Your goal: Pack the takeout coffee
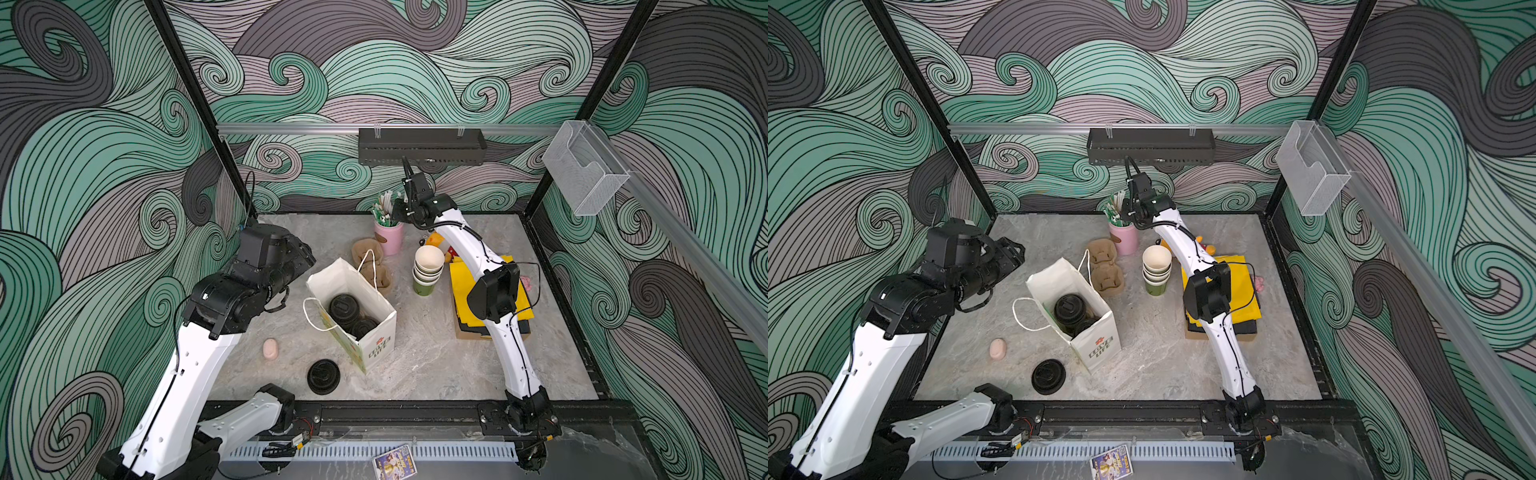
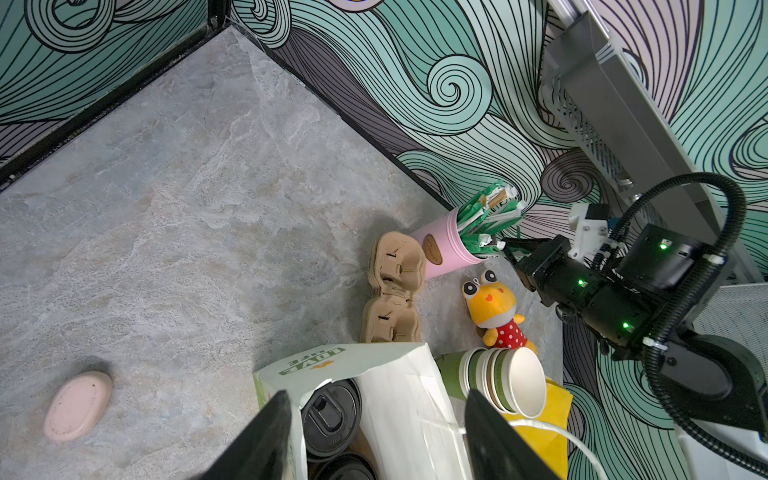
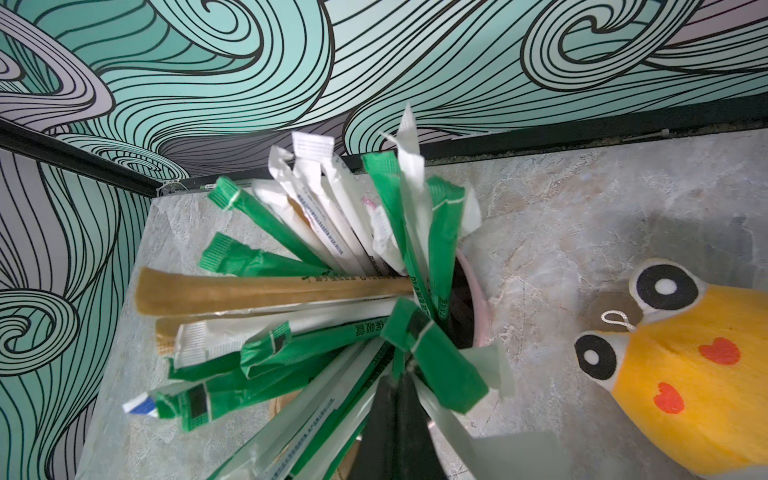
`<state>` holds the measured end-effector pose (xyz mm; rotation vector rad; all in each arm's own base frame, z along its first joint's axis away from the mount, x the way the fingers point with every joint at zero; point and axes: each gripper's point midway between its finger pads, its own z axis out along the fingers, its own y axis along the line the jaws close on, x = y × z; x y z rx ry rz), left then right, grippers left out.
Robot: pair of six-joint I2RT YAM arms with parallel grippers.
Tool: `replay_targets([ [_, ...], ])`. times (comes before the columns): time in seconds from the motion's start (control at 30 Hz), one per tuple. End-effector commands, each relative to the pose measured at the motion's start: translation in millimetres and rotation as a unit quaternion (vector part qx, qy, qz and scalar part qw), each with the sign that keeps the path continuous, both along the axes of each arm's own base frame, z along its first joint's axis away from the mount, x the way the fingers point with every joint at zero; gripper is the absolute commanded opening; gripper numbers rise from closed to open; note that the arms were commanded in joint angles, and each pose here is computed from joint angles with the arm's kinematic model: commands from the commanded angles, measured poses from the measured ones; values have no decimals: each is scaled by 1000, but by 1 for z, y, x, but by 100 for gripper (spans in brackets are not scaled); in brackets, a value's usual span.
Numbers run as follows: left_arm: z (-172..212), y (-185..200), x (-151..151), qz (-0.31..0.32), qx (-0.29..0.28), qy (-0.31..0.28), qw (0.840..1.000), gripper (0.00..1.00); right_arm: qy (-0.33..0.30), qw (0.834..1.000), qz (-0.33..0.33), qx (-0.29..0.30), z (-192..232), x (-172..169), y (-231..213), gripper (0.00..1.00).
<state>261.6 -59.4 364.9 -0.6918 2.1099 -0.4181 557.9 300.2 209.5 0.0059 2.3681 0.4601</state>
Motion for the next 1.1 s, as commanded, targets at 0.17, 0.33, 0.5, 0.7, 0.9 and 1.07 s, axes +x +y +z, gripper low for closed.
replay_targets([
  [0.17, 4, 3, -4, 2, -1, -8, 1000, 68, -49, 998, 14, -27, 63, -22, -12, 4],
  [0.33, 3, 4, -5, 3, 2, -8, 1000, 68, -55, 998, 26, -35, 80, -35, -16, 4],
  [0.5, 4, 5, -3, 2, 8, -12, 1000, 68, -73, 996, 38, -46, 105, -51, -23, 4],
  [0.7, 3, 4, -2, -1, 11, -15, 1000, 68, -92, 992, 46, -69, 132, -72, -36, 4],
  [0.9, 4, 5, -4, -2, 12, -15, 1000, 68, -117, 987, 51, -100, 155, -90, -44, 4],
  [1.07, 5, 8, -12, -1, 11, -9, 1000, 68, -152, 981, 58, -110, 182, -105, -44, 4],
])
